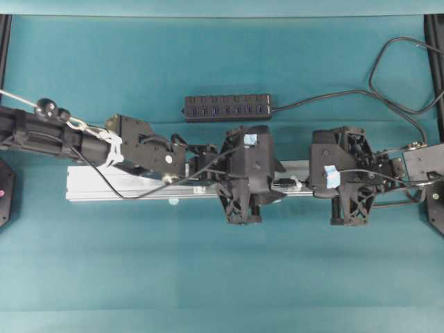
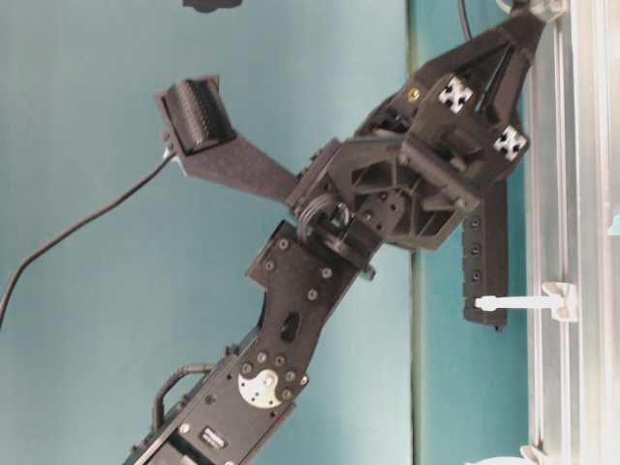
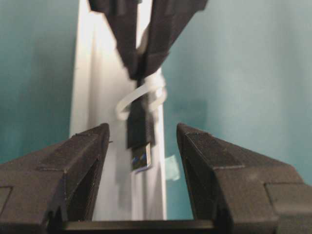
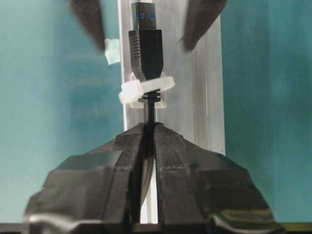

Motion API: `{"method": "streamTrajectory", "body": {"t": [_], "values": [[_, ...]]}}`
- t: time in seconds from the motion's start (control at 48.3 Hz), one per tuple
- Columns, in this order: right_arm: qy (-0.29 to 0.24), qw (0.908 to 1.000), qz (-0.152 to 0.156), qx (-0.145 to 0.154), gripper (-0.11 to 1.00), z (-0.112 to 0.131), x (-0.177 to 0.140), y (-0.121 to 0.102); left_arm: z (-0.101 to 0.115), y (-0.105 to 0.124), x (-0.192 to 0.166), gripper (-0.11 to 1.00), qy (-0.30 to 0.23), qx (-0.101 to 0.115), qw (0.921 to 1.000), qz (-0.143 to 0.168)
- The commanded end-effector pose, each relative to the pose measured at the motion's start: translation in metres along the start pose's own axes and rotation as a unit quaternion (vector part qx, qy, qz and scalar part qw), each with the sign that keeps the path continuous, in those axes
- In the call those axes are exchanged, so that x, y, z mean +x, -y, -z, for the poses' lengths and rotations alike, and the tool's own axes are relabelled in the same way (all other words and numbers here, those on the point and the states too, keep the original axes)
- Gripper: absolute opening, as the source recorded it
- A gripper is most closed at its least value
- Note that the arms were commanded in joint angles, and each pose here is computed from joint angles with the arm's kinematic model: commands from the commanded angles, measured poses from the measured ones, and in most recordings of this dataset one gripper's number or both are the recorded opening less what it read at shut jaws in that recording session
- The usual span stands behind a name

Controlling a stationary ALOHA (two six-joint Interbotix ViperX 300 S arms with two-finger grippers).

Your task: Pass the USB cable through three rings with both arms.

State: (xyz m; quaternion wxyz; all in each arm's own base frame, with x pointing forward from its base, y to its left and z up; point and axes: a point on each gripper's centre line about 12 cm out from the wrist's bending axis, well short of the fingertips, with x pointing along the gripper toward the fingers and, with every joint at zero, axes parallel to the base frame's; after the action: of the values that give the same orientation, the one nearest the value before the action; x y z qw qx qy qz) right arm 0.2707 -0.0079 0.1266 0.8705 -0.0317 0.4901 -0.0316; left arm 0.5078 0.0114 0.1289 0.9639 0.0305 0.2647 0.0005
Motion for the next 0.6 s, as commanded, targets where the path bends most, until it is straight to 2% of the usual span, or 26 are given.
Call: {"method": "streamTrajectory", "body": {"t": [0.0,0.104,0.29,0.373,0.497,0.58], "values": [[0.014,0.9999,-0.001,0.004,-0.09,-0.008,-0.001,0.0,-0.004,0.001,0.002,0.6,0.005,-0.003,1.0,0.001],[0.017,0.9998,-0.002,0.004,-0.09,-0.009,-0.001,0.0,0.004,-0.001,0.006,0.6,-0.012,-0.003,0.9999,0.0],[0.018,0.9998,-0.002,0.004,-0.09,-0.01,-0.001,0.0,-0.001,-0.006,0.007,0.55,-0.006,-0.004,1.0,-0.004],[0.019,0.9998,-0.002,0.005,-0.09,-0.011,-0.001,0.0,-0.004,-0.007,0.008,0.46,-0.002,-0.002,1.0,-0.005],[0.019,0.9998,-0.002,0.005,-0.09,-0.013,0.0,0.0,-0.012,-0.008,0.011,0.24,0.009,0.0,0.9999,-0.007],[0.019,0.9998,-0.002,0.005,-0.09,-0.014,0.0,0.0,-0.015,-0.008,0.012,0.22,0.013,0.0,0.9999,-0.007]]}}
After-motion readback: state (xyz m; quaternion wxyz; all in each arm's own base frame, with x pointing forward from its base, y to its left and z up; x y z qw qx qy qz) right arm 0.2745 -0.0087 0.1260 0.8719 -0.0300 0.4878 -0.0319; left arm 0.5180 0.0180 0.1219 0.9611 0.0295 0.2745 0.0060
